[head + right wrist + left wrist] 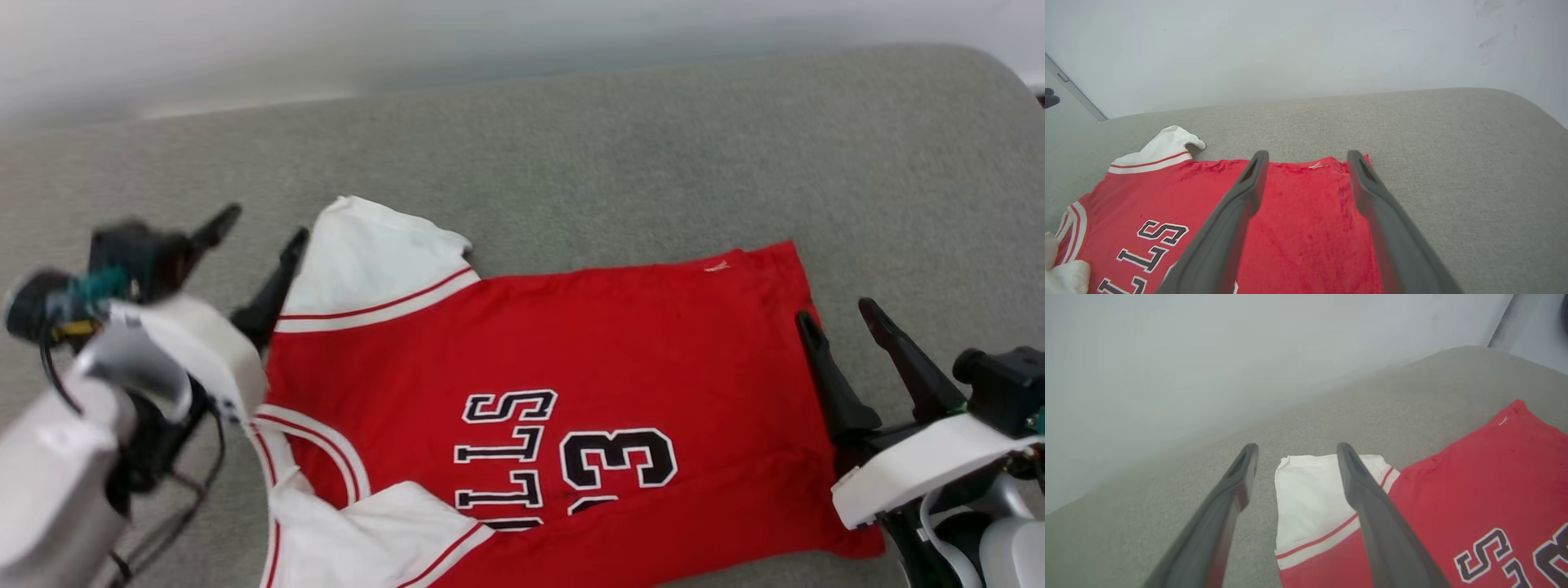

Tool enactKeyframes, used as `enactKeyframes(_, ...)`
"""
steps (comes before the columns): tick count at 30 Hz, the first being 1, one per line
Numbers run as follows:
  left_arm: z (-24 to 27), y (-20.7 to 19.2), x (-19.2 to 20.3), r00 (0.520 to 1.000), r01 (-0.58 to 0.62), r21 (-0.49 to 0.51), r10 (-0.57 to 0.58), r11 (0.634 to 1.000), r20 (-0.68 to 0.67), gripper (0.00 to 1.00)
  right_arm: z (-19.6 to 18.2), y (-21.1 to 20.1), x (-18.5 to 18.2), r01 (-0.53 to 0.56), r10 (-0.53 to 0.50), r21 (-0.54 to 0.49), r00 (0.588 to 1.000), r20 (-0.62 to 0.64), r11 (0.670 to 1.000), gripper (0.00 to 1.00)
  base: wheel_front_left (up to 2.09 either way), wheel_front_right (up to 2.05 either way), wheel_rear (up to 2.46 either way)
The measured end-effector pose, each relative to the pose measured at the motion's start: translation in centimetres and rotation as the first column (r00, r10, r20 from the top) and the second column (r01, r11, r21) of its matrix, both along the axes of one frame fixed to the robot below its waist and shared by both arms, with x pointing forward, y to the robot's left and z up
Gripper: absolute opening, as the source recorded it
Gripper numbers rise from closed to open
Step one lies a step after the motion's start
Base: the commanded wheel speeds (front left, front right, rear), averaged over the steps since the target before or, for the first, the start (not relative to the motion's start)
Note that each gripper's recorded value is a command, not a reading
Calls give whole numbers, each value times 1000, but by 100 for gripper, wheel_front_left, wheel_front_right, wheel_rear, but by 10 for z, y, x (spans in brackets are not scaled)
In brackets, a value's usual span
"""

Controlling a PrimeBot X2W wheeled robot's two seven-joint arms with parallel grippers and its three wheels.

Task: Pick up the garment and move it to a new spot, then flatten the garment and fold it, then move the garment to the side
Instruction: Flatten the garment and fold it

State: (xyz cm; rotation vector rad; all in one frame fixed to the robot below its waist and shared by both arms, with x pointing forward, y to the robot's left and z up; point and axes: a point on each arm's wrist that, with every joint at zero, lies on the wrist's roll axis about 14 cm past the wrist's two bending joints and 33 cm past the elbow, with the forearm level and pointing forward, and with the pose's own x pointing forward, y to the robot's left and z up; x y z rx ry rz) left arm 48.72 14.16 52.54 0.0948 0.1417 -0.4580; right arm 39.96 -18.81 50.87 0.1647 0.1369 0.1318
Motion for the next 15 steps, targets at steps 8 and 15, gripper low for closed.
enactKeyframes(8,-35,-9,69,944,107,179,-44,978,-328,100,-17,-8,5,39,-39,-2,999,-37,999,100,0,0,0)
enactKeyframes(15,-79,-11,89,804,159,235,12,959,-594,100,-34,-18,3,75,-76,-15,994,-83,997,100,0,0,0)
